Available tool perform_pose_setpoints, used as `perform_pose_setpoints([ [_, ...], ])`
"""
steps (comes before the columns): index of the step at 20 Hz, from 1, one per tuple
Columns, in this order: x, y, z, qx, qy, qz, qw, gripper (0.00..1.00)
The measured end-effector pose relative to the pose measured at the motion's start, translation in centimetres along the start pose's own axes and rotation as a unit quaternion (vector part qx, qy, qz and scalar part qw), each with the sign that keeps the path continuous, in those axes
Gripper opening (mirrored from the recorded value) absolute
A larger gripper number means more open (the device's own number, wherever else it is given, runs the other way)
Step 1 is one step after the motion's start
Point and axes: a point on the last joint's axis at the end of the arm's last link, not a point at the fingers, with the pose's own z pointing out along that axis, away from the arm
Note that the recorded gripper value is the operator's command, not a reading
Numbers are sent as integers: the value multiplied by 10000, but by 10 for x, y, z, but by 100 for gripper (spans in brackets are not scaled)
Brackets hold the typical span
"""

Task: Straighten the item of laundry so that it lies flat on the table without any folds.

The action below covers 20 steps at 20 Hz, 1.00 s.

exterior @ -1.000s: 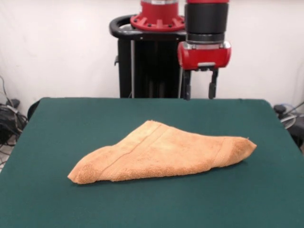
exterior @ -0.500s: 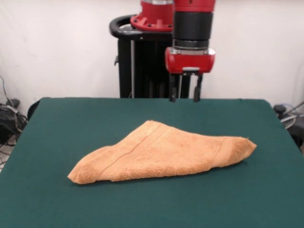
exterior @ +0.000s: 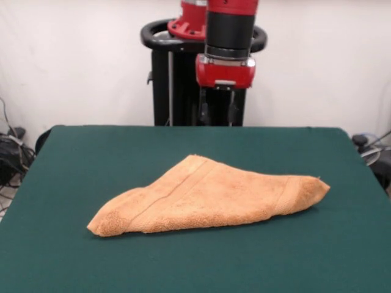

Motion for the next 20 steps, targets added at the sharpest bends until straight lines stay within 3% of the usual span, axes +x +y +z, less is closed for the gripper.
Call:
perform_pose_setpoints([
  [5, 15, 5, 15, -12, 21, 5, 10000, 100],
  [13, 33, 12, 59, -327, -2, 142, 9994, 100],
  [20, 46, 6, 73, -409, 181, 288, 9986, 100],
])
